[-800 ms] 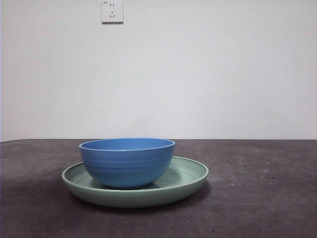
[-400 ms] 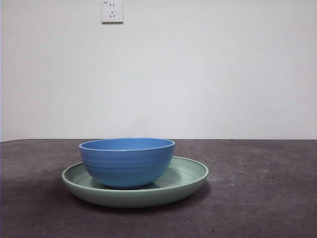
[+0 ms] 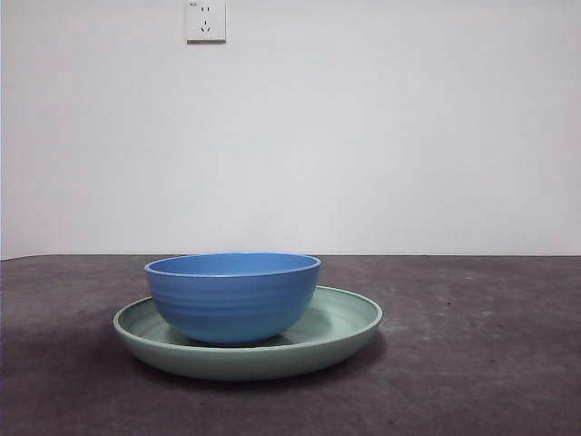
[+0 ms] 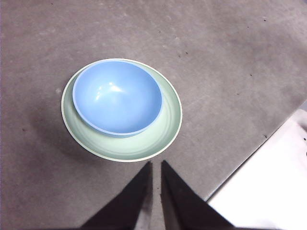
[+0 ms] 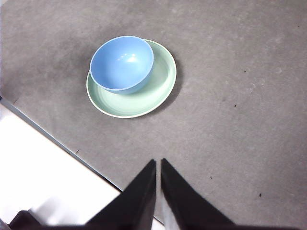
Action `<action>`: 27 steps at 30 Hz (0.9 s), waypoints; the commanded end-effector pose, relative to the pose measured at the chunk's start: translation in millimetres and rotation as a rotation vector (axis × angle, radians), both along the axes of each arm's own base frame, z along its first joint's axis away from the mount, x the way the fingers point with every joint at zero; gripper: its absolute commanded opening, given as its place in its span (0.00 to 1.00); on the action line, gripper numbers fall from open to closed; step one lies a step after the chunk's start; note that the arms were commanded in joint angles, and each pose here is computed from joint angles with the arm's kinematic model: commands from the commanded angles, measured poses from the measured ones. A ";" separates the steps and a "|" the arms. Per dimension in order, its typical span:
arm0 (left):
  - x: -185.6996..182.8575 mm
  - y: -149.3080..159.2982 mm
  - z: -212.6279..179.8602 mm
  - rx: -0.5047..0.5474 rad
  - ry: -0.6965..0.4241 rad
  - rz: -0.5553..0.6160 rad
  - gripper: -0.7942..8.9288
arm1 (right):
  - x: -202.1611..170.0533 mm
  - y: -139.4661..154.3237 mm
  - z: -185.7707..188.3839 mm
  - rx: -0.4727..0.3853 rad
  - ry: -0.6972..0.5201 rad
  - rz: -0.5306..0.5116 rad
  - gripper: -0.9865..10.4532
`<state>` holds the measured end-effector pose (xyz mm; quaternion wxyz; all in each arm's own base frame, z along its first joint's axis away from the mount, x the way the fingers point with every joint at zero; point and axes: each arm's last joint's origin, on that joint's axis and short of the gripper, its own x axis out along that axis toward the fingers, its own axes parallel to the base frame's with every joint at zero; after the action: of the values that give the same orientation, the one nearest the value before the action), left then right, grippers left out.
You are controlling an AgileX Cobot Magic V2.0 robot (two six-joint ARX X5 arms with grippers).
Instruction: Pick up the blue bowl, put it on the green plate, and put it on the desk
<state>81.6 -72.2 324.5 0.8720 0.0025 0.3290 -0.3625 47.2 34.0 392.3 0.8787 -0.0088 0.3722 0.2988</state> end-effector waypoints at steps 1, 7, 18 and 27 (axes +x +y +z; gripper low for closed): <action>0.4 -1.1 3.2 -0.014 -0.009 -0.008 0.11 | -0.4 0.3 4.4 0.007 -0.023 0.014 0.09; -0.5 -0.1 3.4 -0.016 -0.011 -0.006 0.11 | -0.4 0.3 4.4 0.007 -0.023 0.014 0.09; 19.6 33.5 -28.4 -0.069 -0.124 0.344 0.11 | -0.4 0.3 4.4 0.007 -0.023 0.014 0.09; 19.2 65.7 -137.6 -0.124 -0.344 0.642 0.11 | -0.4 0.2 4.3 0.004 -0.024 0.011 0.09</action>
<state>100.3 -6.2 186.5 0.9813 -0.0968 0.1455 -0.0801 47.1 33.9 392.3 0.8792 -0.0092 0.3719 0.2976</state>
